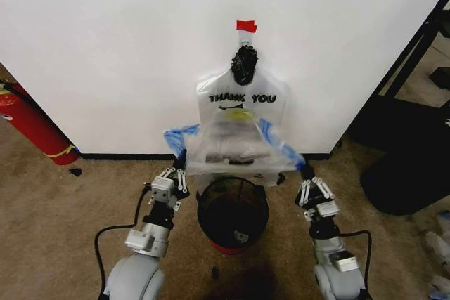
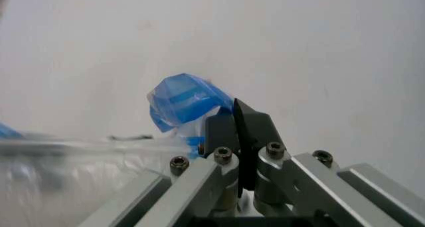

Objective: Pick up the garbage bag from the wall and place it over the trash bin.

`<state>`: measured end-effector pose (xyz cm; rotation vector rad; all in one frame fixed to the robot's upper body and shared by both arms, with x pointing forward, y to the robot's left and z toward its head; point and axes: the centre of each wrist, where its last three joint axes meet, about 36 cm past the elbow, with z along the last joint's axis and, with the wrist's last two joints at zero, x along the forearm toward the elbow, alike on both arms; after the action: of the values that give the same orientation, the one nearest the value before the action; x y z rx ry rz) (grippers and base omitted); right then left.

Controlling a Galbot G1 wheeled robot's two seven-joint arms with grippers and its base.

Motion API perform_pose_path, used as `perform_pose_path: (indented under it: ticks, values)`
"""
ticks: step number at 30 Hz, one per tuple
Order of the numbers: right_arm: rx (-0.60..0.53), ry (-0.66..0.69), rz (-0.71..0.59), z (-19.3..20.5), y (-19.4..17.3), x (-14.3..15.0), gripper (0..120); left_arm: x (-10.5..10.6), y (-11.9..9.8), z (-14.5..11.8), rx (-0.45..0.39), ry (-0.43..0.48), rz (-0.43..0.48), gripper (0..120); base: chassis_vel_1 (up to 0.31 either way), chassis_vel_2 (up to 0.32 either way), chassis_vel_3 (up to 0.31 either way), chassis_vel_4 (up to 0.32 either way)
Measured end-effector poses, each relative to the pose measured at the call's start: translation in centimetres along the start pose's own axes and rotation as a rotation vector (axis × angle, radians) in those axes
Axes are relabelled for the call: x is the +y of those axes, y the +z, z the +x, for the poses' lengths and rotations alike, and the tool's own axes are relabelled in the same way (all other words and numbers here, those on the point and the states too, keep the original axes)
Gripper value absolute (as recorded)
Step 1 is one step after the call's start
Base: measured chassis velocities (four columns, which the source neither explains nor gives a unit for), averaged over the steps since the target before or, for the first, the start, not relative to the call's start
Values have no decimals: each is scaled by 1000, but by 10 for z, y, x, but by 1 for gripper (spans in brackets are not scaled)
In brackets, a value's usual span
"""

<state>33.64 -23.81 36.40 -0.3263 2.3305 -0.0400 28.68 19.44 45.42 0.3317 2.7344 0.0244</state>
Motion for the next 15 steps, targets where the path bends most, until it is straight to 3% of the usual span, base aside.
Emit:
perform_pose_path:
  ticks: [4, 5, 7, 12, 15]
  values:
    - [-94, -66, -38, -20, -26, 1, 0, -10, -35, 13, -27, -2, -13, 0, 0, 0, 0, 0]
    - [-94, -66, -38, -20, -26, 1, 0, -10, -35, 13, -27, -2, -13, 0, 0, 0, 0, 0]
    - [-126, -84, -51, -24, -41, 2, 0, -21, -60, 24, 20, -82, -36, 0, 0, 0, 0, 0]
    - [-109, -80, -56, -19, -39, 3, 0, -30, -64, 27, 46, -121, -32, 0, 0, 0, 0, 0]
    - [-72, -99, -59, -9, -29, 3, 0, -32, -55, 27, 62, -124, -40, 0, 0, 0, 0, 0]
